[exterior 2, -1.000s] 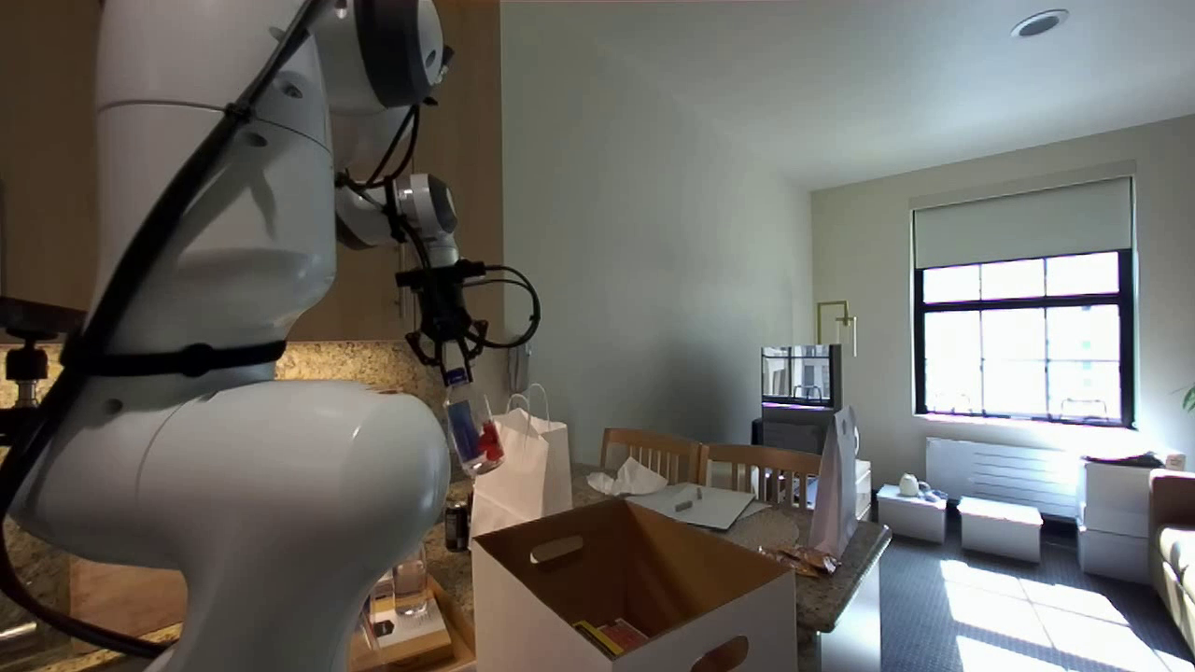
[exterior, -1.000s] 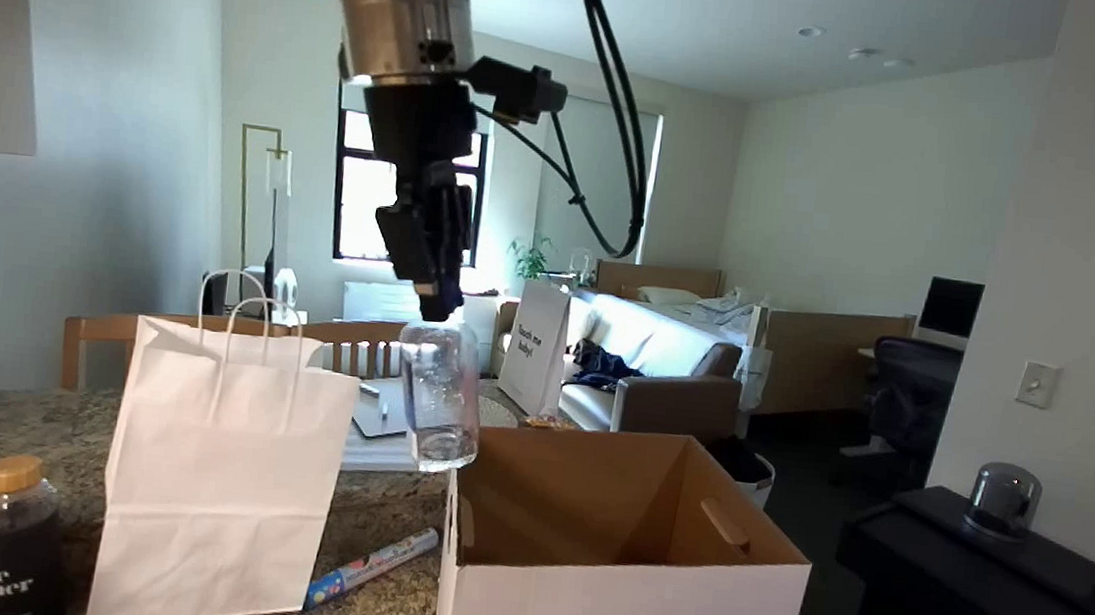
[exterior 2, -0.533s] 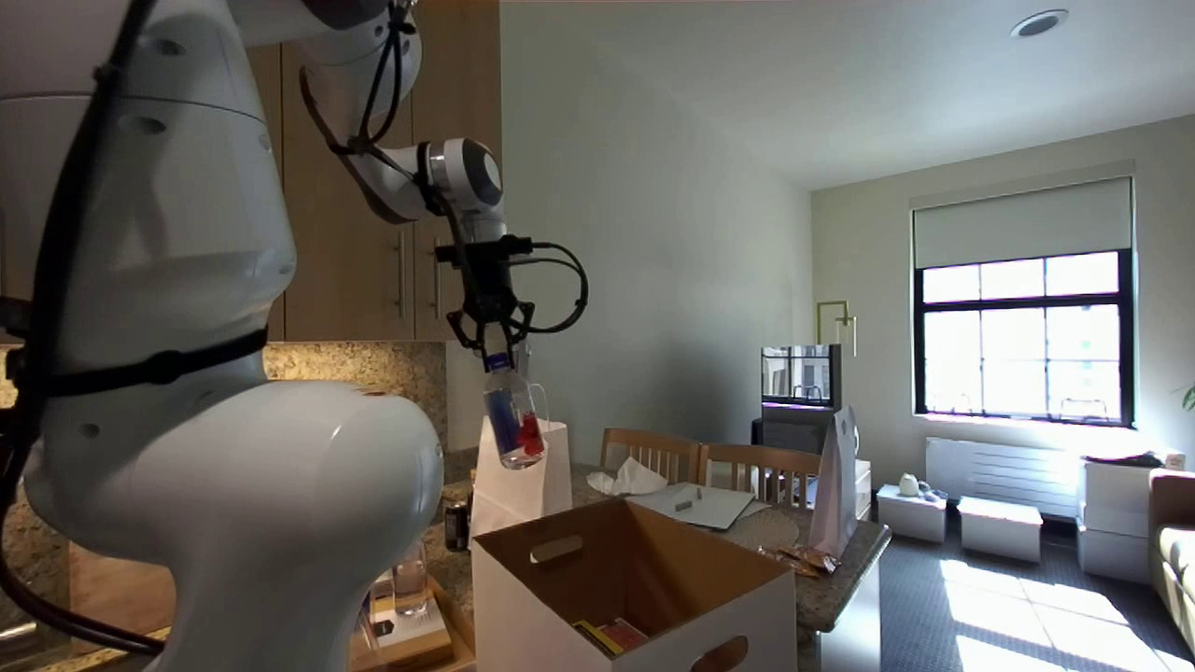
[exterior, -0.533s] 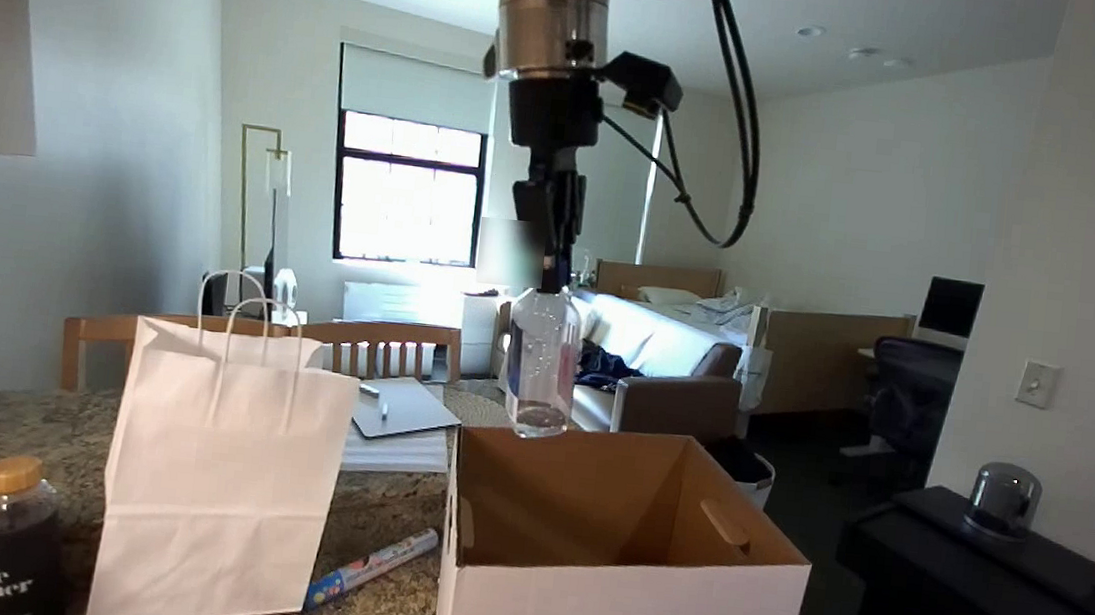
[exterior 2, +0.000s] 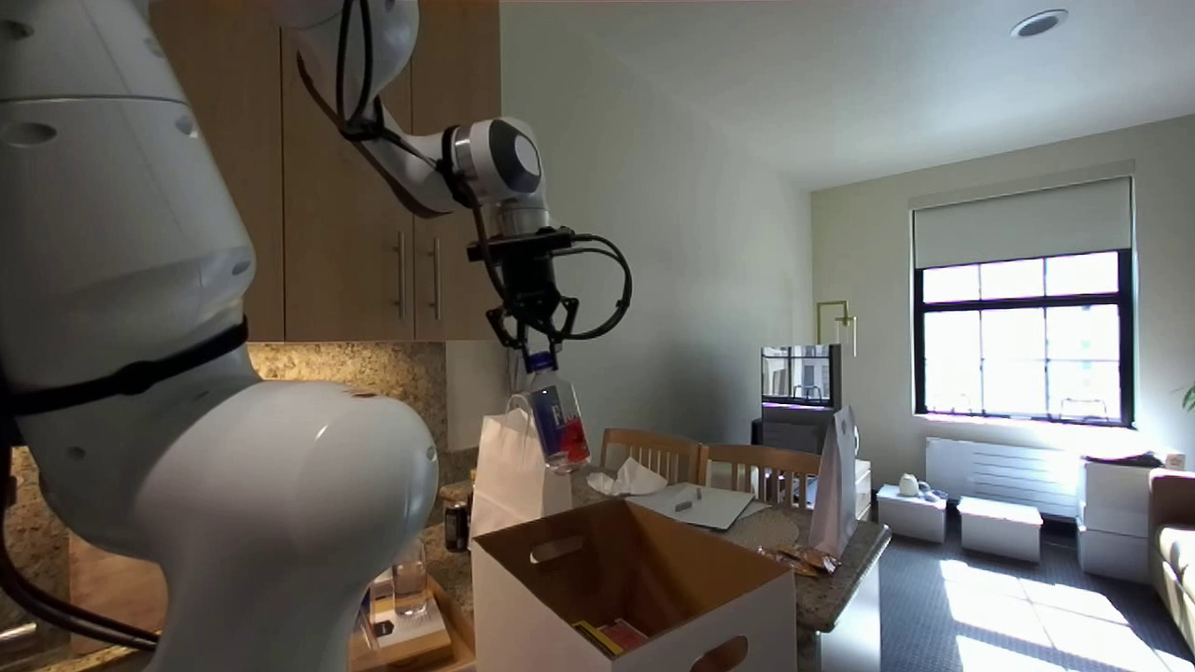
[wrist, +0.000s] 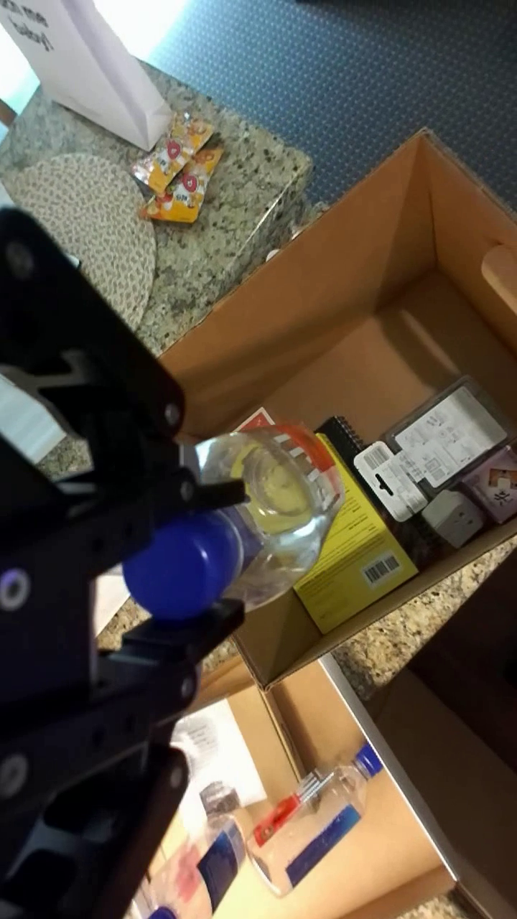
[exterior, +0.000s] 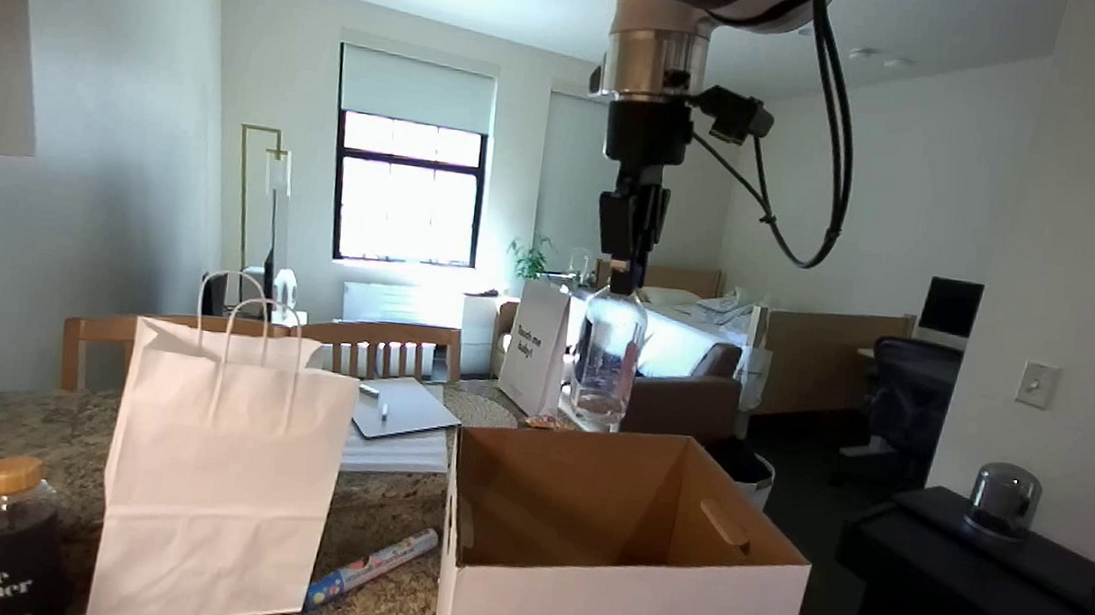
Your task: Pick up the bottles from the countertop and put it in the box.
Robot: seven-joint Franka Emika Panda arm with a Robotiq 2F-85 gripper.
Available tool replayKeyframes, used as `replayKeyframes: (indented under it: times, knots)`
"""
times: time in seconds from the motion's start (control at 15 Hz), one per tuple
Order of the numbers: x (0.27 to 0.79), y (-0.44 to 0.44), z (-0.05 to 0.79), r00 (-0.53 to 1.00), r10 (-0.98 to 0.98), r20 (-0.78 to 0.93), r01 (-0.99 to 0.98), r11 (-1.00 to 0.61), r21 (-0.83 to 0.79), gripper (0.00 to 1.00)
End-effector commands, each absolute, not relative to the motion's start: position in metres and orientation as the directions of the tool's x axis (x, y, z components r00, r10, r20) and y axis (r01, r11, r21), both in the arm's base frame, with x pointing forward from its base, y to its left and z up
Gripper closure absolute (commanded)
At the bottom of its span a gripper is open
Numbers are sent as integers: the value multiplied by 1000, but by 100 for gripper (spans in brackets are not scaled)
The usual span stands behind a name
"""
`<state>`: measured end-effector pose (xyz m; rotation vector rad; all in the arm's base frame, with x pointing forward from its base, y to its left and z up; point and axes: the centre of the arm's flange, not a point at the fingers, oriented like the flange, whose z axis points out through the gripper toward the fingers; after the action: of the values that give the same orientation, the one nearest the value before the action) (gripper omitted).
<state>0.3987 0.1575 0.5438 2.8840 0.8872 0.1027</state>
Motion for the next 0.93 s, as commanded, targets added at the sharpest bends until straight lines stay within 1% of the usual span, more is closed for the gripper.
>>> replayKeyframes:
  times: [0.0, 0.4, 0.87]
  knots:
    - [400, 115, 537, 873, 483, 73, 474, -873, 112, 85]
    - [425, 61, 506, 930, 366, 26, 363, -929, 66, 85]
    - [449, 55, 459, 937, 350, -12, 350, -936, 27, 85]
